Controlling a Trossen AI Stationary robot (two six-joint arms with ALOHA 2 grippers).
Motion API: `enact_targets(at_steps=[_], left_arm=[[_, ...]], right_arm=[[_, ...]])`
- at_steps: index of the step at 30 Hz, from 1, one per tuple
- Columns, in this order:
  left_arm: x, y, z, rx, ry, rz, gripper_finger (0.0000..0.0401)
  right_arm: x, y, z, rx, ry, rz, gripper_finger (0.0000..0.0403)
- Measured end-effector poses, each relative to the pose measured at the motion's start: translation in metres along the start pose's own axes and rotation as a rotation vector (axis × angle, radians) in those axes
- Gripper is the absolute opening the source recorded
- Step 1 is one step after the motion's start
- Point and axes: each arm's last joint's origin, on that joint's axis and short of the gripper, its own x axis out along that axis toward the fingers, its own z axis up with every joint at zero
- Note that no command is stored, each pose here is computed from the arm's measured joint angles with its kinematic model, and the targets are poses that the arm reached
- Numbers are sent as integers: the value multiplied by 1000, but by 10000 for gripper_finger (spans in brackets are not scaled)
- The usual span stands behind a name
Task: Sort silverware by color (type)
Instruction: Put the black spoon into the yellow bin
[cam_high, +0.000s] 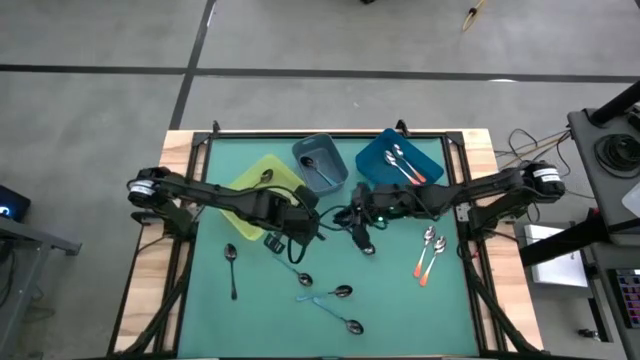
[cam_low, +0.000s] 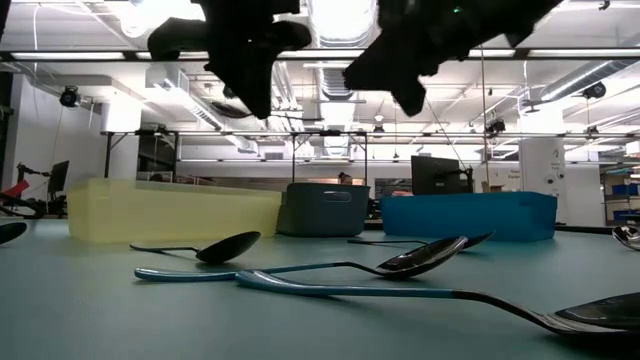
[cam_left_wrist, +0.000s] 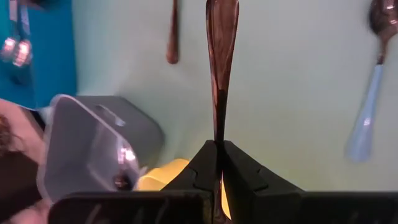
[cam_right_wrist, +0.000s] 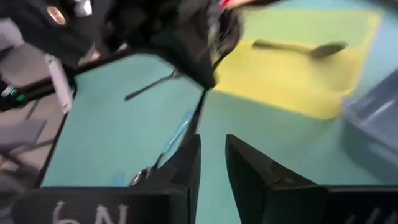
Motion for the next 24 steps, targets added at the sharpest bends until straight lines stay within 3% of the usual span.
enact_targets(at_steps=[13, 24], left_arm=[[-3, 2, -1, 56, 46, 59, 0], [-3, 0, -5, 24, 80, 41, 0]], right_arm=[[57, -2, 32, 2, 258, 25, 192], [76, -10, 37, -22, 272, -13, 206]])
